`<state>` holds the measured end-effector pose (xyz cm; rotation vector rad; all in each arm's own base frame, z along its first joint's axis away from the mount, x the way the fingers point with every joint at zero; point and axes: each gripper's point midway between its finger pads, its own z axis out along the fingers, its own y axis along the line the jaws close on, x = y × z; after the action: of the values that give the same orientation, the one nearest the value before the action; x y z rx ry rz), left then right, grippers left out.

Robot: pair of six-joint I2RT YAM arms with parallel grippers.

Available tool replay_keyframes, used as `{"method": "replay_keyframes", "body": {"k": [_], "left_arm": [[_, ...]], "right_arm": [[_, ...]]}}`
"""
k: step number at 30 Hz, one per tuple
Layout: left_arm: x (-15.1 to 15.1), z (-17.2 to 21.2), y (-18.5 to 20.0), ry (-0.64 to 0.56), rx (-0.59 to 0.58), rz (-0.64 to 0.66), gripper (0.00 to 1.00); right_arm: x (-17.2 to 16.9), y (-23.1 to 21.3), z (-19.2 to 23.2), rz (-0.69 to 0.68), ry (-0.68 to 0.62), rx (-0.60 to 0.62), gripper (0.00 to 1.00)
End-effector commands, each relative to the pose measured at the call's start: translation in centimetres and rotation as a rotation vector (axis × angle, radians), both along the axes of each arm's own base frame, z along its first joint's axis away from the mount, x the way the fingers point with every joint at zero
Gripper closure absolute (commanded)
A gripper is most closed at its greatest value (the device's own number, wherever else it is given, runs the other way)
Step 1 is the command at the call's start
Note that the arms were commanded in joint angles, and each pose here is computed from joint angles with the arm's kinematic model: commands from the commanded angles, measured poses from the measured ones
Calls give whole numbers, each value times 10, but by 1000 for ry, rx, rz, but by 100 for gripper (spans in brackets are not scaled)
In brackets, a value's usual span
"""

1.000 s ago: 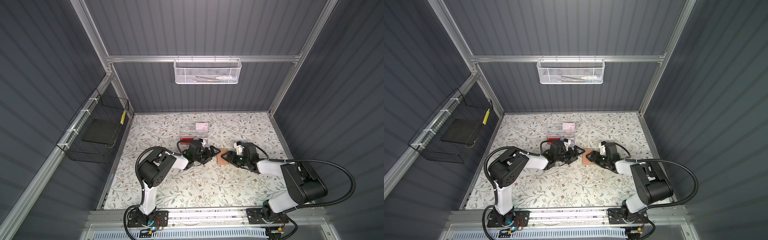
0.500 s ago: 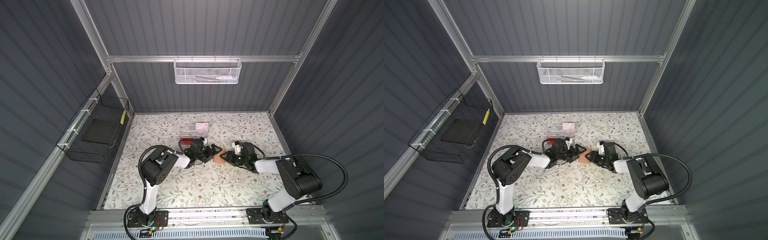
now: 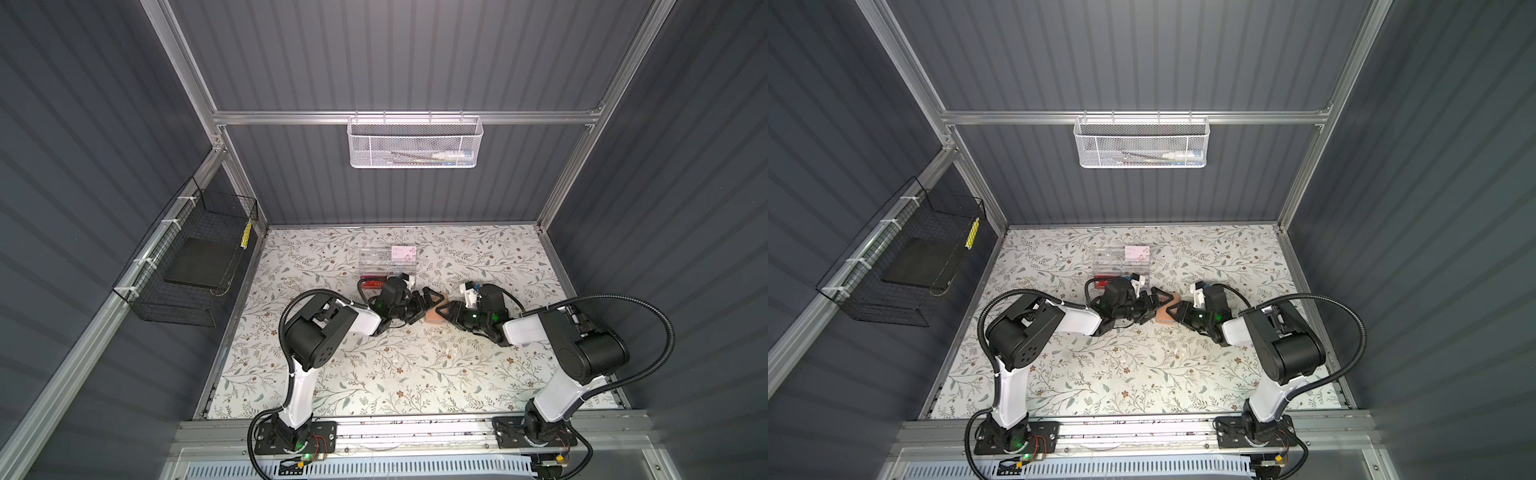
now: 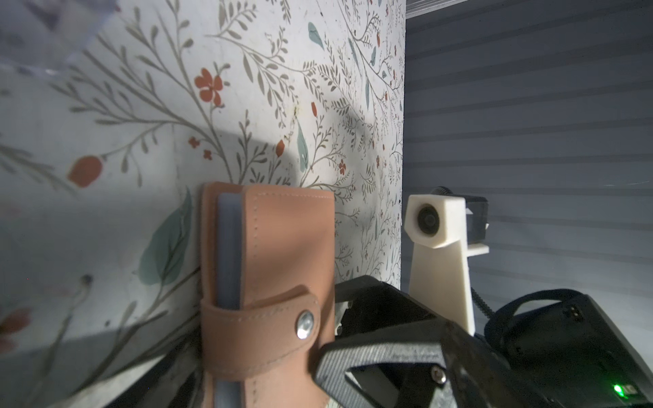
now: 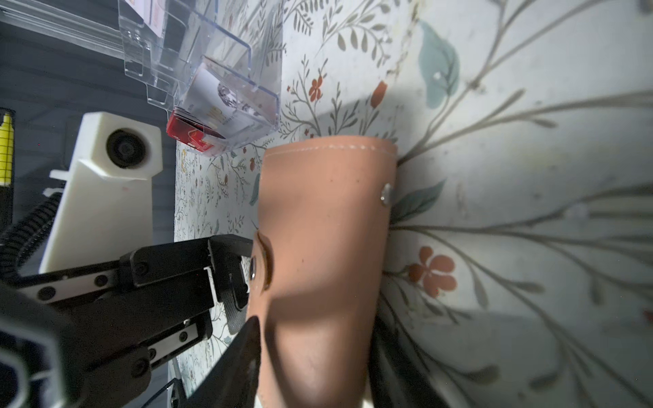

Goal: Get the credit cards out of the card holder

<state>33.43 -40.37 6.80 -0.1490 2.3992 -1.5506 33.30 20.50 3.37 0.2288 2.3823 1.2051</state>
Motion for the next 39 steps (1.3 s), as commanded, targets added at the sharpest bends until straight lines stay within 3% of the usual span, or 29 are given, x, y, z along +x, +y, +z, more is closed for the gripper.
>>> {"method": "replay_keyframes", "body": {"k": [1, 8, 14, 22, 26, 30, 33, 39], "left_arm": [[-8, -15, -7, 42, 12, -25, 0], [-8, -14, -8, 39, 12, -19, 0], [-8, -12, -11, 35, 5, -18, 0], [2, 23, -6, -20, -16, -13, 0], [12, 50, 8, -71, -10, 5, 0], [14, 71, 29, -142, 59, 11, 0], [12, 81, 48, -210, 188, 16, 0], [8, 91, 66, -262, 325, -2, 0]], "right_arm": [[-8, 11, 0, 34, 10, 52, 53], [-8, 18, 11, 40, -19, 116, 59], [-10, 24, 24, 55, -57, 138, 72], [-13, 22, 40, 58, -96, 140, 92], [-17, 20, 50, 62, -116, 134, 95], [-23, 16, 64, 71, -143, 100, 95], [-24, 8, 70, 61, -161, 4, 99], [-24, -5, 96, 50, -260, -171, 100]]}}
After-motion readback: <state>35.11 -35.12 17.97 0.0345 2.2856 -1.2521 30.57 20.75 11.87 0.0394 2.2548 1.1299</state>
